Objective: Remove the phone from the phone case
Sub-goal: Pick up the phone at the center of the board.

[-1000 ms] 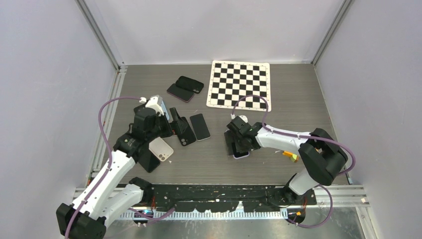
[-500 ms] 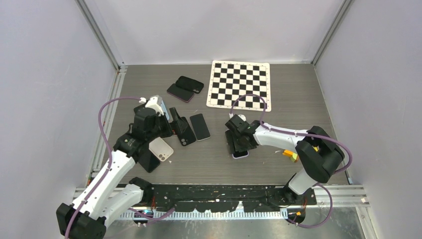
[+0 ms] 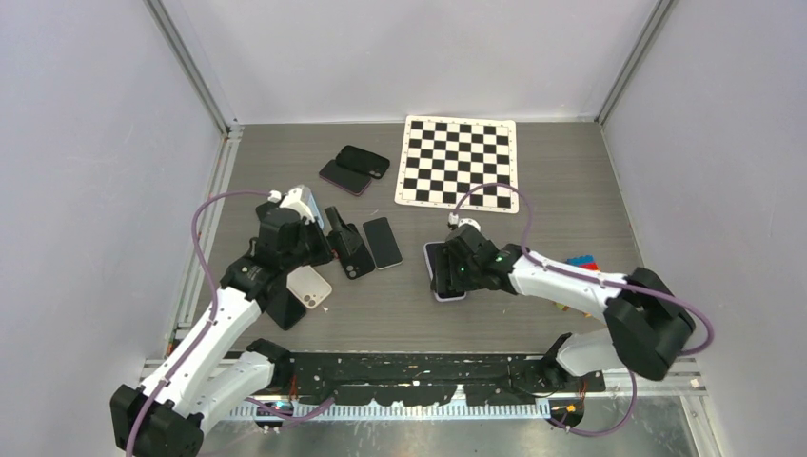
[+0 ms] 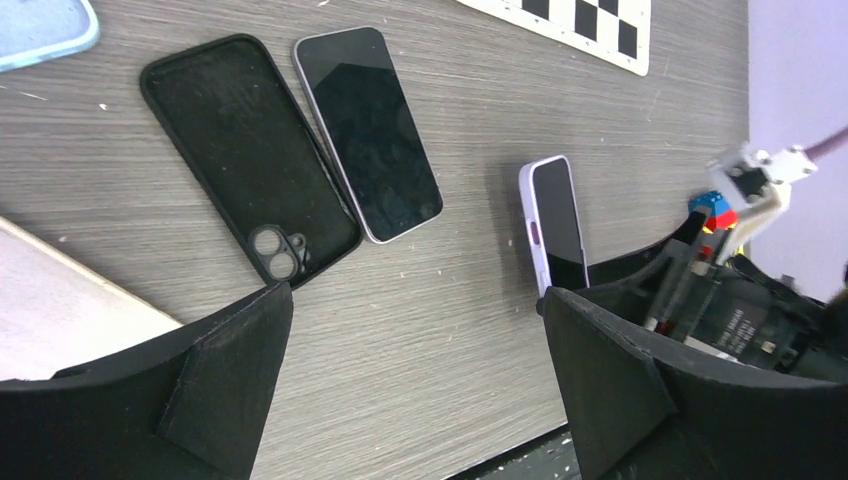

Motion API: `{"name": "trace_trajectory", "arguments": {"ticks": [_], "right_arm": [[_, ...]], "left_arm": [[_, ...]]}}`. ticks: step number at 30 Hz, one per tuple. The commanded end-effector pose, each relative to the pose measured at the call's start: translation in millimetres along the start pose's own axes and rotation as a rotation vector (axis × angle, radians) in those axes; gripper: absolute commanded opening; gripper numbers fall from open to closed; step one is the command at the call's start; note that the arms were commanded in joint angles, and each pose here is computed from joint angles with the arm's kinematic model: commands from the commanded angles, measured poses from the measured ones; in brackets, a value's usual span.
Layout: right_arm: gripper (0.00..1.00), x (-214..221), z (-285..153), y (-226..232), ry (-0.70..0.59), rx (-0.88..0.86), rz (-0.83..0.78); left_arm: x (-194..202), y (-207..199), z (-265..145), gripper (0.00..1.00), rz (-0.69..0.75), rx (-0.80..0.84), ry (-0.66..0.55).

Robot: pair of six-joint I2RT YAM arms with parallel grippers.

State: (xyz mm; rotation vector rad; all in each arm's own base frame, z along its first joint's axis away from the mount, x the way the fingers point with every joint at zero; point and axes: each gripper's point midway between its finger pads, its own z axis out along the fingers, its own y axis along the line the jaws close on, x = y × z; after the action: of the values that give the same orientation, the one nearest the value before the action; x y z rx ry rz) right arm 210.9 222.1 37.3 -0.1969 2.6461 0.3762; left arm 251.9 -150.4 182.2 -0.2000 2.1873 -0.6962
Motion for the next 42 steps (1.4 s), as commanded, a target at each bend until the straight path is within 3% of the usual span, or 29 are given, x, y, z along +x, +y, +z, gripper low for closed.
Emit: {"name": "trace_trajectory", "arguments": {"ticks": [1, 19, 28, 35, 42], "right_arm": [[0.01, -54.0, -40.7, 49.6, -0.246, -0.255, 0.063], [0.01, -91.9, -143.4, 155.9, -0.392, -0.812, -0.014], [0.01, -91.1, -158.0, 183.5, -0.384, -0.843, -0.102], [0.01, -97.1, -118.8, 176.2, -0.332, -0.578, -0.095], [0.01, -98.2, -120.9, 190.1, -0.342, -0.603, -0.125]], "left_arm": [[-6.4, -18.8, 4.5, 0.99, -0.045, 0.092, -0.018], [-6.3, -87.4, 0.7, 0.98, -0.178, 0.485, 0.026], [-10.2, -90.7, 3.4, 0.94, -0.179, 0.485, 0.023], [-8.8, -70.2, 13.0, 0.58, -0.197, 0.345, 0.025], [-2.8, -56.4, 18.7, 0.3, -0.208, 0.274, 0.036]]}}
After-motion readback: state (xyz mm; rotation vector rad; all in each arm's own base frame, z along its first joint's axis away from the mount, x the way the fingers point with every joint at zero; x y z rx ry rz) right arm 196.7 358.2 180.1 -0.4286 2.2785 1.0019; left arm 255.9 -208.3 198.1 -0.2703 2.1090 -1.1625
